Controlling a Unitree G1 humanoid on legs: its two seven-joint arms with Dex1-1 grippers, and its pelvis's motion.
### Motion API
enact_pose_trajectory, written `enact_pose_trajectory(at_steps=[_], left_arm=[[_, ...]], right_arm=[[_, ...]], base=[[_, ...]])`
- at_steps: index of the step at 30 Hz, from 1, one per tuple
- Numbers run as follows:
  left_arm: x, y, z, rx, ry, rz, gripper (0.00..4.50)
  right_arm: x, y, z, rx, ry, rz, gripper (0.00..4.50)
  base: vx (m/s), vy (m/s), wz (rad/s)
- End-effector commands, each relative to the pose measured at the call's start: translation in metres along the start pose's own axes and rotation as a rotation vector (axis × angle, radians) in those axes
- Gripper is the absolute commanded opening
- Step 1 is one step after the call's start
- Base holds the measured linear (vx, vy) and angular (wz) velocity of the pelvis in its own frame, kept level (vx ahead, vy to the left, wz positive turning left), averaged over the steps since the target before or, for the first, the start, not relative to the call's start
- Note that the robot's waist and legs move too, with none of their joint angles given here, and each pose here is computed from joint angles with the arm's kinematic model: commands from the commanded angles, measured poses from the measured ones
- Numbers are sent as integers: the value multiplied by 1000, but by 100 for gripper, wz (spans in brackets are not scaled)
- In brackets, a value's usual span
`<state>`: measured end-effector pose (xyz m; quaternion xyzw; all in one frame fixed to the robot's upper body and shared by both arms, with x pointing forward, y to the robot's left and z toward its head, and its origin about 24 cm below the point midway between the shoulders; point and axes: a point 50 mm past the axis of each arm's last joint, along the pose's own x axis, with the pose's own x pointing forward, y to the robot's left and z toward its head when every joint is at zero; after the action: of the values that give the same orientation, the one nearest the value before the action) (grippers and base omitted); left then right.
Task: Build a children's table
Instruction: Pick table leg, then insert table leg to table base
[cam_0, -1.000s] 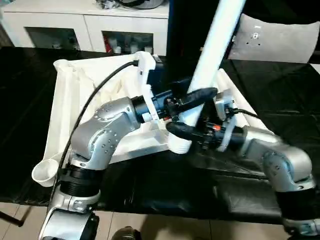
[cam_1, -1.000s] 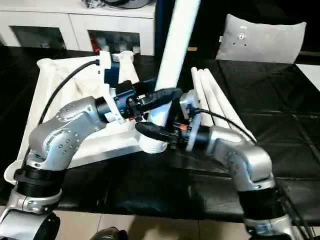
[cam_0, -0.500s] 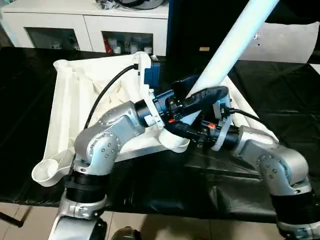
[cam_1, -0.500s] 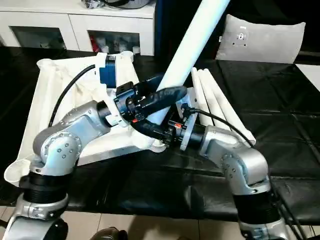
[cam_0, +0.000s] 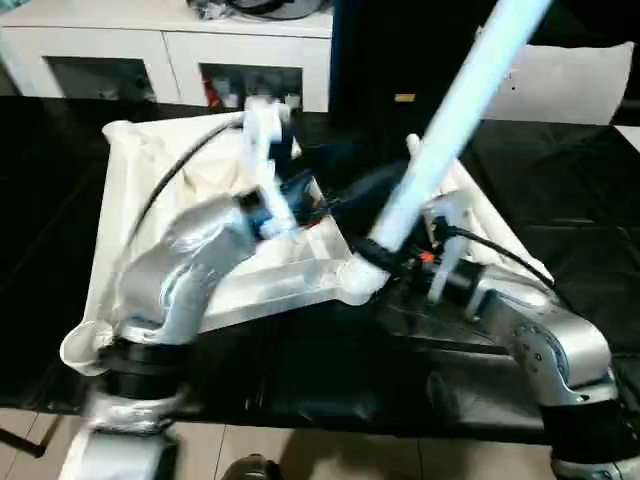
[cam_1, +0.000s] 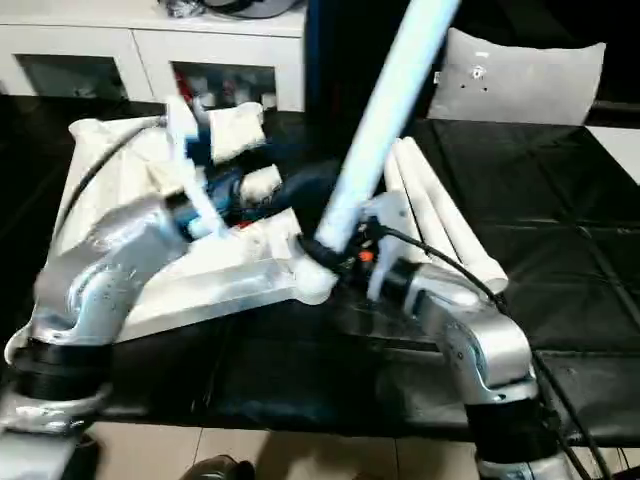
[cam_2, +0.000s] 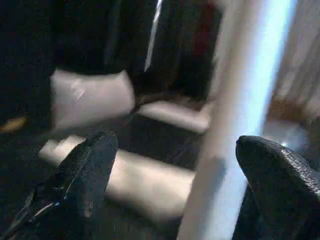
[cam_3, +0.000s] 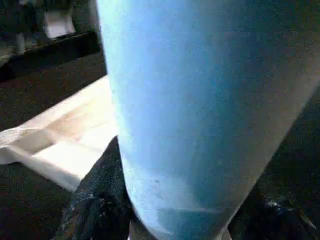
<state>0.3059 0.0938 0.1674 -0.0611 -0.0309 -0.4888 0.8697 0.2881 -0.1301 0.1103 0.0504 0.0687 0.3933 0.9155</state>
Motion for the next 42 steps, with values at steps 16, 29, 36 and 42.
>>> enact_pose_trajectory(at_steps=[16,29,36,42], left_arm=[[-40,8,-82,254,536,-22,346],[-40,20,-94,255,591,-140,234],[-44,29,-102,258,633,-140,176],[-46,32,-104,263,652,-149,128]], right_arm=[[-5,4,-3,22,-107,-29,193],[-2,3,-6,-17,-66,2,193],[0,0,-4,-76,-99,-36,193],[2,5,-11,-59,-29,24,193]], base=[[0,0,0],[0,0,0],[0,0,0],[0,0,0]])
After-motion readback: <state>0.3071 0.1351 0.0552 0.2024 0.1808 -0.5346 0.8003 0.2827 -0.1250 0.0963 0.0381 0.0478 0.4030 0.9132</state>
